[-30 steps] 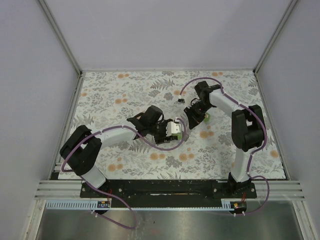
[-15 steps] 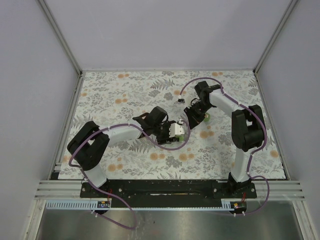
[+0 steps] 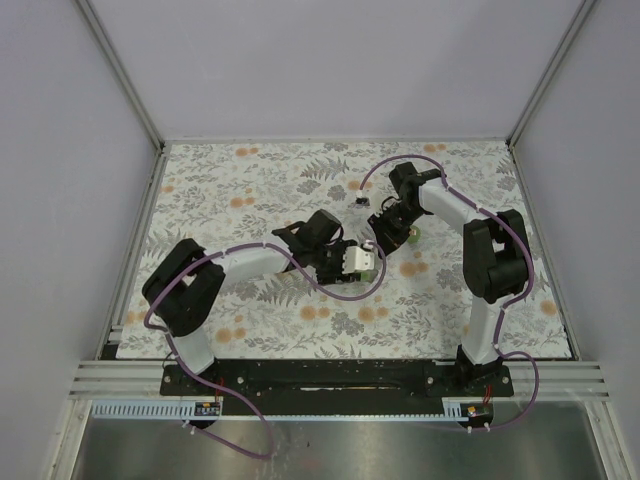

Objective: Sort the pills into containers
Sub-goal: Pour the pill into the pill container.

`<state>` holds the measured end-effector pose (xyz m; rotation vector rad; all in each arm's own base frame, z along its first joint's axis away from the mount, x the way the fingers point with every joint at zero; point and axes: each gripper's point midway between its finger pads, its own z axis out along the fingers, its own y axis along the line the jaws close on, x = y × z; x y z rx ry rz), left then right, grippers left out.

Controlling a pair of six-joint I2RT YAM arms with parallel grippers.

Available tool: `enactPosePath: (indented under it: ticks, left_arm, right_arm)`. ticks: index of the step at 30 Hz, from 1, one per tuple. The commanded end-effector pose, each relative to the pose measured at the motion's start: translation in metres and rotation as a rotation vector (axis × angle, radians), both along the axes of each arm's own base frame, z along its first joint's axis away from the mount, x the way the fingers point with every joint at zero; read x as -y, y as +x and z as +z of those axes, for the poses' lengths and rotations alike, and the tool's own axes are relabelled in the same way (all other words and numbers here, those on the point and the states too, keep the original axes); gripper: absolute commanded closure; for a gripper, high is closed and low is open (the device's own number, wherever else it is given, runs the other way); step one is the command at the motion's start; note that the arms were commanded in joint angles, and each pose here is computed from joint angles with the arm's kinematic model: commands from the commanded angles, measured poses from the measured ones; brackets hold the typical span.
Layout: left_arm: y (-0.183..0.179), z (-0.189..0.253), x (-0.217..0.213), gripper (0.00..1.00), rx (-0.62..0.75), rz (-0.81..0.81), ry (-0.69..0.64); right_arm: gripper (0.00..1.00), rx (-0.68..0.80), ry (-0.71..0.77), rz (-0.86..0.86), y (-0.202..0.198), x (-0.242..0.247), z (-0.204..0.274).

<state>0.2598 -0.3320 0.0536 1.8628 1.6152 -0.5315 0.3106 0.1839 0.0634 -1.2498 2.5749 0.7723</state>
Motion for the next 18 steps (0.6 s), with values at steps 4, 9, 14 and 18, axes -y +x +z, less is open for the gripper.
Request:
enactPosePath:
  ticks: [4,9,14,18]
  left_arm:
    - [0.008,0.008,0.008,1.00,0.072,-0.085,0.015]
    - [0.012,0.009,0.010,1.00,0.090,-0.102,0.026]
    - [0.016,0.009,0.012,1.00,0.099,-0.109,0.036]
    - [0.020,0.008,0.011,1.00,0.113,-0.115,0.063]
  right_arm:
    - [0.96,0.014,0.017,0.005,0.003,-0.001,0.004]
    - [0.96,0.014,0.016,0.004,0.003,-0.001,0.004]
    - [0.96,0.011,0.017,0.006,0.003,-0.001,0.004]
    - [0.96,0.010,0.016,0.006,0.003,-0.001,0.004]
